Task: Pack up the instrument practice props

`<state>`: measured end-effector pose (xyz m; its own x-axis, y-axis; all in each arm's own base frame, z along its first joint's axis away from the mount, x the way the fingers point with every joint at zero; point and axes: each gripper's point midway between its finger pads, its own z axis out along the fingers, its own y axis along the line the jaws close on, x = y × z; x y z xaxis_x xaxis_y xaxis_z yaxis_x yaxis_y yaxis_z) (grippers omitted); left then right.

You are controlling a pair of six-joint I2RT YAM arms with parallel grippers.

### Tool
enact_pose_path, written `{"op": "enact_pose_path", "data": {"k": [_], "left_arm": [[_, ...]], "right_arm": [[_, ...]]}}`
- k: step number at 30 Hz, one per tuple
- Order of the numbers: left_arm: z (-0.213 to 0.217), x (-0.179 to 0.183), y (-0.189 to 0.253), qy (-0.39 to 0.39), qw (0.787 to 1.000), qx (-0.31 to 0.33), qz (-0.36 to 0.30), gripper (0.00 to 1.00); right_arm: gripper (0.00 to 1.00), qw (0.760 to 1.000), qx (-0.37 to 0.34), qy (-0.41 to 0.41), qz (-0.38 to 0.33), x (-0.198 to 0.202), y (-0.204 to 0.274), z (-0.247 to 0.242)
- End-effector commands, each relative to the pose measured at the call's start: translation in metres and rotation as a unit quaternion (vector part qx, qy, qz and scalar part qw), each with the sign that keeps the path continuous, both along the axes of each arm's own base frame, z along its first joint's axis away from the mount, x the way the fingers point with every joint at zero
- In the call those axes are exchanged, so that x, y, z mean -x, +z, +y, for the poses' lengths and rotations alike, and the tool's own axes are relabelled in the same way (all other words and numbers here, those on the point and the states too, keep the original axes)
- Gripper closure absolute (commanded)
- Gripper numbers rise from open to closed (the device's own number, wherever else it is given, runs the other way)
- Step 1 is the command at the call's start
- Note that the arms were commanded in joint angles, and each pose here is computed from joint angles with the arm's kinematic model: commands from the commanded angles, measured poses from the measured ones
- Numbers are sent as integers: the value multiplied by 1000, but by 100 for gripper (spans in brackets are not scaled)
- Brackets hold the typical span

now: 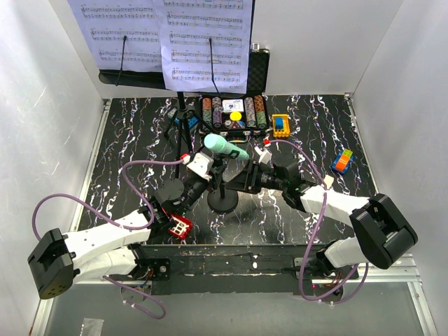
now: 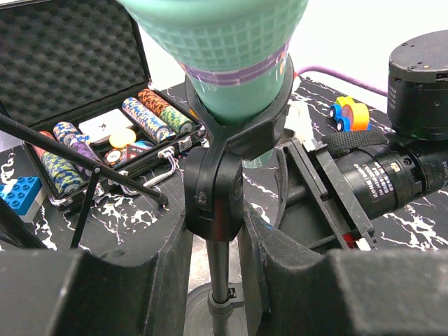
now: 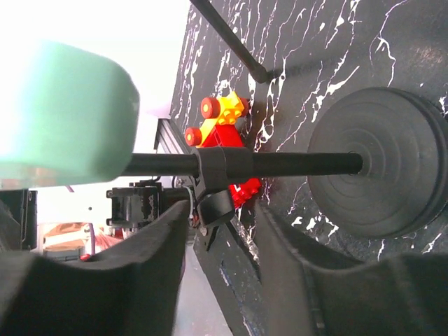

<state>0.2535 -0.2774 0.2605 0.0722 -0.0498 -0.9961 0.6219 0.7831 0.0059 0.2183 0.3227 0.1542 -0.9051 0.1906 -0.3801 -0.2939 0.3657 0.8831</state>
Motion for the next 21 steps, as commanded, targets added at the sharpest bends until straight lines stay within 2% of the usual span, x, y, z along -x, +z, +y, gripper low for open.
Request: {"op": "enact_pose_path", "data": {"k": [1, 8, 9, 13, 17, 21], "left_arm": [[-1, 4, -28, -9, 999, -36, 36, 100], [-4, 6, -29, -15, 999, -36, 38, 100], [-3, 6, -29, -15, 999, -35, 38, 100], [-5, 6, -31, -18, 998, -40, 41, 100], [-7, 6, -36, -16, 997, -38, 63, 100], [-8, 4, -41, -13, 996, -45, 74, 100]], "right_arm": [[58, 999, -26, 2, -22, -9, 16, 6], [69, 999, -37, 16, -22, -7, 19, 10], [73, 999, -41, 19, -24, -7, 20, 11], [99, 998, -49, 29, -29, -4, 22, 12], [99, 997, -35, 23, -58, -2, 18, 6], [99, 992, 32, 3, -118, -5, 3, -5]]}}
